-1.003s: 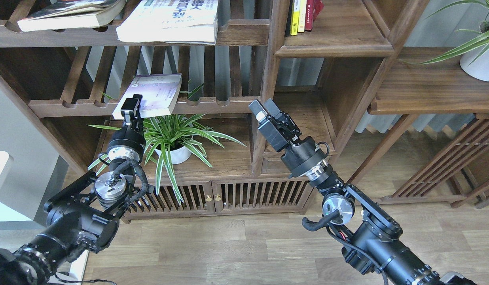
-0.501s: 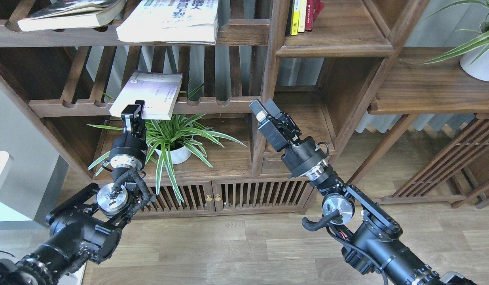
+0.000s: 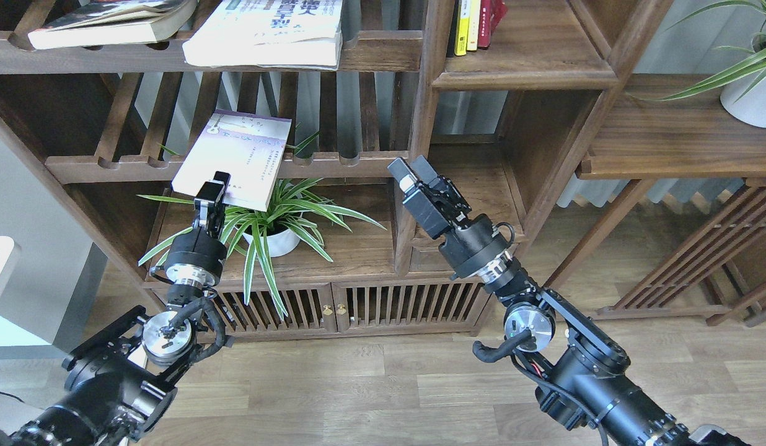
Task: Organize books on shelf
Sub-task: 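Pull the white book out and tilt it toward the right gripper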
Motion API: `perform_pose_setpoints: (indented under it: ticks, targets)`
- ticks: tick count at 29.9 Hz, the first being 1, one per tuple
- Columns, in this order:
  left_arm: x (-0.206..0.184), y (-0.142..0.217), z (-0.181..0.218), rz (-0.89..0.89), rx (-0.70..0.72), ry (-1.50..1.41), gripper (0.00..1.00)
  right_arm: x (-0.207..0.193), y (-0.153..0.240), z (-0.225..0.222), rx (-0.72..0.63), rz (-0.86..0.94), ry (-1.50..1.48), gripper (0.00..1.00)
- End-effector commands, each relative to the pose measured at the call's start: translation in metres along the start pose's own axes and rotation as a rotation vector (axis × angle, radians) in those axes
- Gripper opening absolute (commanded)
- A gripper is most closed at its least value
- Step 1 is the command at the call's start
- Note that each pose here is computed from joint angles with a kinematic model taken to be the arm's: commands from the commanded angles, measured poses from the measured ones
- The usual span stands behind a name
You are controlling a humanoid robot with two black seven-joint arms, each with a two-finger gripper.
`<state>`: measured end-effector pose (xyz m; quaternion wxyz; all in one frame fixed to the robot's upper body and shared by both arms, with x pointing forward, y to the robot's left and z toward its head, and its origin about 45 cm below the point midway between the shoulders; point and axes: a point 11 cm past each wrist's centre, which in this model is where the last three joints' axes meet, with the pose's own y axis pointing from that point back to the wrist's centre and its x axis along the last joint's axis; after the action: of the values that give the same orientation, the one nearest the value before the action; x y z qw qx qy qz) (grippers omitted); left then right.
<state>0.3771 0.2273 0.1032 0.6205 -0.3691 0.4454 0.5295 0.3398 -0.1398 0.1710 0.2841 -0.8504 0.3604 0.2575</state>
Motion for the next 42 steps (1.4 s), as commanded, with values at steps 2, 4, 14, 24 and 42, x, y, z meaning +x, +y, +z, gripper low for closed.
perform_pose_setpoints:
  ticks: [2, 4, 14, 24, 42]
  targets:
    - [0.001, 0.01, 0.006, -0.024, 0.03, -0.077, 0.0, -0.003, 0.001, 0.006, -0.021, -0.007, -0.005, 1.0]
    - [-0.003, 0.012, 0.01, -0.044, 0.035, -0.084, 0.0, -0.002, 0.002, 0.007, -0.023, -0.006, -0.004, 1.0]
    - [-0.032, 0.017, 0.015, -0.168, 0.103, -0.2, 0.0, 0.003, 0.019, 0.017, -0.038, 0.033, -0.025, 1.0]
    - [-0.044, 0.026, -0.032, -0.201, 0.158, -0.096, 0.0, -0.003, 0.035, 0.046, -0.092, 0.049, -0.073, 1.0]
    - [-0.064, 0.039, -0.102, -0.234, 0.263, 0.024, 0.0, -0.009, 0.034, 0.063, -0.123, 0.047, -0.1, 1.0]
